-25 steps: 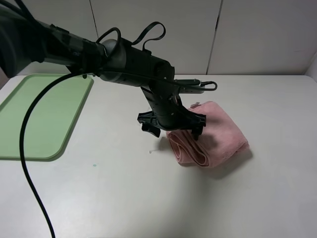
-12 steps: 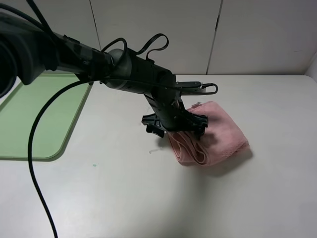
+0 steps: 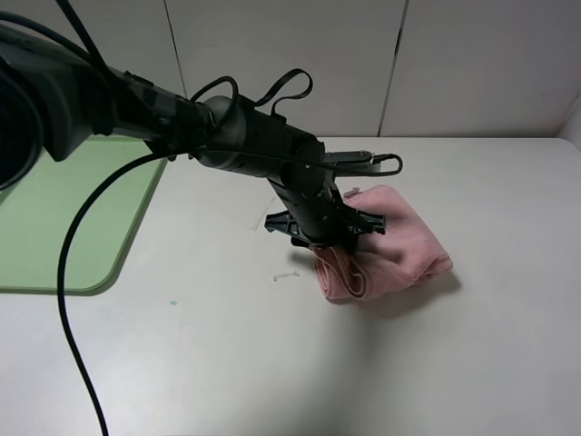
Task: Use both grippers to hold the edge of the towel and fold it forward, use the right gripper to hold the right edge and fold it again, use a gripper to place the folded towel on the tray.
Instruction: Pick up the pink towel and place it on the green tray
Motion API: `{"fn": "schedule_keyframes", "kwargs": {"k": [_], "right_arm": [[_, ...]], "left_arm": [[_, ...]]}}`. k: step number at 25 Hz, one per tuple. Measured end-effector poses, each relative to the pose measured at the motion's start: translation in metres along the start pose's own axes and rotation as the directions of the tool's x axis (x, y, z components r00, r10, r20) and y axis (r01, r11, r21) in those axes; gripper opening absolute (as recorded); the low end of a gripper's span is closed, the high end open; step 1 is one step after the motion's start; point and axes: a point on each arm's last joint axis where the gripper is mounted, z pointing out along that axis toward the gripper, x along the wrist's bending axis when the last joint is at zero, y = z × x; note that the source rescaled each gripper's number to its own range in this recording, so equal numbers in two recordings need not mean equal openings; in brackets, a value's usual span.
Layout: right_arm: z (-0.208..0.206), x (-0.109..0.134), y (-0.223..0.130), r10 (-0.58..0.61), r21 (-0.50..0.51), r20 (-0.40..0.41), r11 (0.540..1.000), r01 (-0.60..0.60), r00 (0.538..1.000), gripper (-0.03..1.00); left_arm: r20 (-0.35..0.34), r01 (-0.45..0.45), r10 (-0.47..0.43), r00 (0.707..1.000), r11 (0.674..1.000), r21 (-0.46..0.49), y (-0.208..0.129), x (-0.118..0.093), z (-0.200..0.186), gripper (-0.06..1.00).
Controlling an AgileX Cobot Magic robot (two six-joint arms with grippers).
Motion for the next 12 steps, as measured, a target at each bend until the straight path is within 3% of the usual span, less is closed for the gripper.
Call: {"fn": "schedule_keyframes", "kwargs": {"k": [4, 6, 12], "right_arm": [[0.0000, 0.0000, 0.0000, 0.000, 0.000, 0.000, 1.000, 0.000, 1.000, 1.00], [0.0000, 0.0000, 0.0000, 0.000, 0.000, 0.000, 1.000, 0.000, 1.000, 1.00], [0.0000, 0.0000, 0.0000, 0.000, 0.000, 0.000, 1.000, 0.000, 1.000, 1.00]], "left_arm": [[0.001, -0.001, 0.001, 1.000, 1.000, -0.002, 0.0000, -0.0004, 0.0000, 0.23], [0.001, -0.001, 0.001, 1.000, 1.000, -0.002, 0.0000, -0.0004, 0.0000, 0.15], [0.001, -0.001, 0.001, 1.000, 1.000, -0.001, 0.0001, -0.0005, -0.0001, 0.15]]}}
